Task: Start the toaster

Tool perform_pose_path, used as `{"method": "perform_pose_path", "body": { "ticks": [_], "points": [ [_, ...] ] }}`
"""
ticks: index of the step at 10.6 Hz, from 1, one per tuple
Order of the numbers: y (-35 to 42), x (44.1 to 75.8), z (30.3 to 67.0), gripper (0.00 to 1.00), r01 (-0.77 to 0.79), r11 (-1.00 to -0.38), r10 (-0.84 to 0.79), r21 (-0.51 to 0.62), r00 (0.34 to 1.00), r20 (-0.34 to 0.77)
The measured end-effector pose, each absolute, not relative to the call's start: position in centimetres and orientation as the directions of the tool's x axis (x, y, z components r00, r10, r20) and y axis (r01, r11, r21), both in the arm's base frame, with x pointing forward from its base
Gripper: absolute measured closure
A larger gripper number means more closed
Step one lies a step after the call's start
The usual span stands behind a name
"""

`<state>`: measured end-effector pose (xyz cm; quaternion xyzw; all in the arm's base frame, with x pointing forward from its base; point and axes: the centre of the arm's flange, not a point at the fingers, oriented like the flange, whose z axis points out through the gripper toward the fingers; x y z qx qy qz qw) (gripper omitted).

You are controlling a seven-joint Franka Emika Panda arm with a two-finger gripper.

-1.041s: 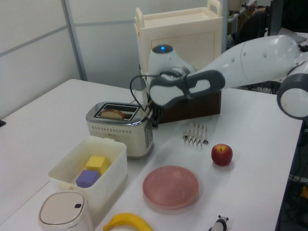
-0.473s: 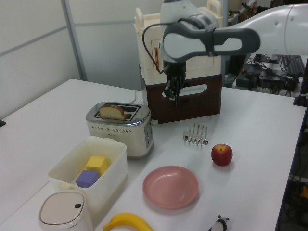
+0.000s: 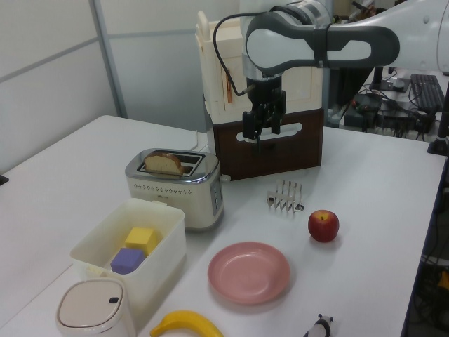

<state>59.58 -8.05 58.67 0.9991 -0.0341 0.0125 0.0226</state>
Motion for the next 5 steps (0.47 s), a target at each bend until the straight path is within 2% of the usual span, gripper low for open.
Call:
{"method": "perform_pose_path", "body": {
  "ticks": [5],
  "points": [
    [-7.99,58.47,58.3,0.0,-0.084,-0.996,-0.084,0.039,0.996,-0.006]
  ]
}}
